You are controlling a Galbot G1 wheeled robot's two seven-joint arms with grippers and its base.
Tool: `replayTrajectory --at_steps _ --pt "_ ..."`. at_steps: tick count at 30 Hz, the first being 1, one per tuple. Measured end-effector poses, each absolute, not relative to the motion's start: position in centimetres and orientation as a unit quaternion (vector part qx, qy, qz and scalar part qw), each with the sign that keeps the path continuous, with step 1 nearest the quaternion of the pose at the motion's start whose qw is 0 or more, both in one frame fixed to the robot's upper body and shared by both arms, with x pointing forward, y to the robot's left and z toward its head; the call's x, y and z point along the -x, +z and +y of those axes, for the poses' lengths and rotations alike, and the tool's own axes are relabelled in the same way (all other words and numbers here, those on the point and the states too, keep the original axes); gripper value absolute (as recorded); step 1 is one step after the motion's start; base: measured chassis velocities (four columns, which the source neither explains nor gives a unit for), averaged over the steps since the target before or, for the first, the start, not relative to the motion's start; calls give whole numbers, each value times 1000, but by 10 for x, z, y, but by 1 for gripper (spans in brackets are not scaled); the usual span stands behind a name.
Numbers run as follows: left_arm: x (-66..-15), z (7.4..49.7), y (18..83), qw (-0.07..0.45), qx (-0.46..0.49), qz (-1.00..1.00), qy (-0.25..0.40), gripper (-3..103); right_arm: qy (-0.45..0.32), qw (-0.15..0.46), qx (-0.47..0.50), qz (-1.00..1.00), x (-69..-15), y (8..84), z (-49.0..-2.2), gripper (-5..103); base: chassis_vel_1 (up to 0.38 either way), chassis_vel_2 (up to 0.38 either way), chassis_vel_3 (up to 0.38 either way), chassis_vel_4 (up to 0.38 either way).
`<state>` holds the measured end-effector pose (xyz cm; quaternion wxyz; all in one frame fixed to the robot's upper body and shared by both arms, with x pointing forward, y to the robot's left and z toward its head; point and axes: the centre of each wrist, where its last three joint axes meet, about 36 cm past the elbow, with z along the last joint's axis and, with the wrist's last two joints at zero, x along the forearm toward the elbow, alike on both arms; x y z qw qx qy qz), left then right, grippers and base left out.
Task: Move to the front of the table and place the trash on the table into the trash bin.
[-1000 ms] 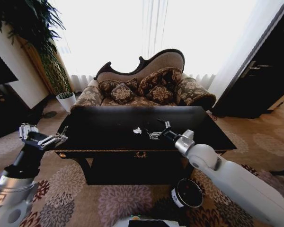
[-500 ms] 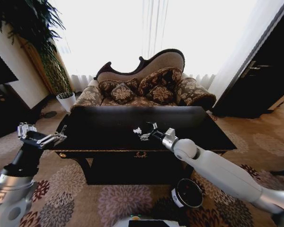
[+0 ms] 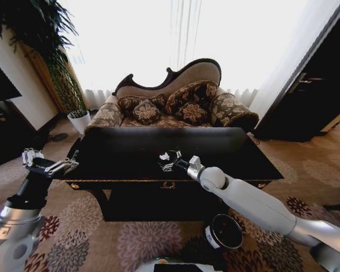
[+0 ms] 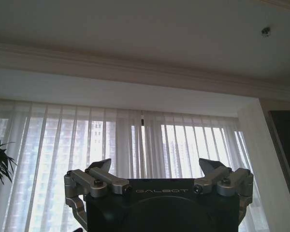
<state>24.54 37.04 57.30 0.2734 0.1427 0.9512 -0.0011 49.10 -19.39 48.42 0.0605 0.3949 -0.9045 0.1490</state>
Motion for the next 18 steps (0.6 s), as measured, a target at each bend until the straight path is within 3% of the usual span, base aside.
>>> replayTrajectory --at_steps 2,7,9,12,15,18 --pt "-246 370 573 273 -143 951 -2 100 148 58 -400 -903 -492 484 -195 92 0 0 0 0" --pt "-245 368 573 275 -145 951 0 100 150 56 -404 -901 -495 485 -199 82 0 0 0 0" --pt "-244 366 575 277 -147 950 1 100 152 55 -402 -901 -498 486 -201 65 0 0 0 0" --pt "-244 365 575 277 -149 949 0 100 153 55 -402 -901 -499 486 -201 60 0 0 0 0" --pt "-244 365 573 276 -148 950 0 100 155 55 -400 -902 -501 486 -202 44 0 0 0 0" --pt "-245 365 573 276 -147 950 1 100 156 56 -400 -902 -501 486 -203 38 0 0 0 0"
